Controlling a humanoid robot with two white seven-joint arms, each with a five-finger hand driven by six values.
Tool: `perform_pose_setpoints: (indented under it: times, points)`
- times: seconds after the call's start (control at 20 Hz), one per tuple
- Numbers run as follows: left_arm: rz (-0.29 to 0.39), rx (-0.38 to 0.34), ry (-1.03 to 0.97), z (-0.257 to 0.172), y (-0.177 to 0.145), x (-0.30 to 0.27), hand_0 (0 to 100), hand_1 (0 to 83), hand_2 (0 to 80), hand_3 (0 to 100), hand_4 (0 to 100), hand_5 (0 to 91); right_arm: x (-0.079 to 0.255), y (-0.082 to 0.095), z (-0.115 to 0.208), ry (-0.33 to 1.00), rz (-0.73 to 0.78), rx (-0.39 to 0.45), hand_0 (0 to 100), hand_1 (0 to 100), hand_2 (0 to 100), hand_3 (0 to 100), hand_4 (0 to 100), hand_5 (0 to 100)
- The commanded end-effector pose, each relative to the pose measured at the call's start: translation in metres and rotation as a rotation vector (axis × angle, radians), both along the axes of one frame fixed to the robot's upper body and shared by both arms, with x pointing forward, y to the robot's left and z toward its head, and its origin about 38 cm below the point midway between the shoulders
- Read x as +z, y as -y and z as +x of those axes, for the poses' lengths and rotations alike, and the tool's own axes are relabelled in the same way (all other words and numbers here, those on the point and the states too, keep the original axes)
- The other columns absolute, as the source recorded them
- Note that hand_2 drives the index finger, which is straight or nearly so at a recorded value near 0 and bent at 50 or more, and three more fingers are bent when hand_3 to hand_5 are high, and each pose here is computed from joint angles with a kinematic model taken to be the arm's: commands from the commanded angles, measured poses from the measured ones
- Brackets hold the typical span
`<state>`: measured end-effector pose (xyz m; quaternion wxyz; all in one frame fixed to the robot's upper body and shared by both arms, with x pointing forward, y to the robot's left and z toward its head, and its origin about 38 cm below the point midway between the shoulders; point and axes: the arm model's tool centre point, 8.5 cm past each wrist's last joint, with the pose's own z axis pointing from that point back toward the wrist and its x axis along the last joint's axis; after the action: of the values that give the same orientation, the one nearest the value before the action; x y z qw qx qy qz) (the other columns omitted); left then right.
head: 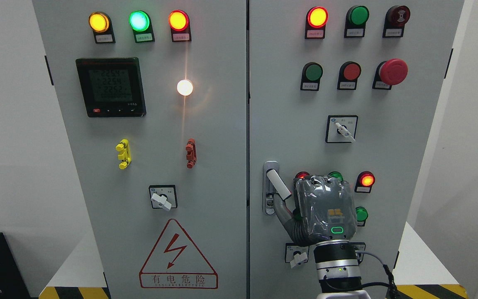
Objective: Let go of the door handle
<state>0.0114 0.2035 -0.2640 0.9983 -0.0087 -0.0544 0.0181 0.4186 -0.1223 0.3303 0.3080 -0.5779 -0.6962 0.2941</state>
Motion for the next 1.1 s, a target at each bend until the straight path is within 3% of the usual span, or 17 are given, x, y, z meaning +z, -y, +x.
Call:
perform_pose_setpoints:
  times: [0.0,1.05]
  points:
    - [0.005,-0.001,-0.003,0.0067,-0.0013,0.0006,12,55.6,0.0,0,0,0.0,0.0011,0.0006,-0.0003,0.005,0.000,-0.004,51,49,92,100,100,100]
    - [0.005,-0.003,-0.003,0.0067,-0.0013,0.0006,12,55.6,0.0,0,0,0.0,0.0033,0.0031,-0.0016,0.024,0.001,-0.014,52,49,92,100,100,100]
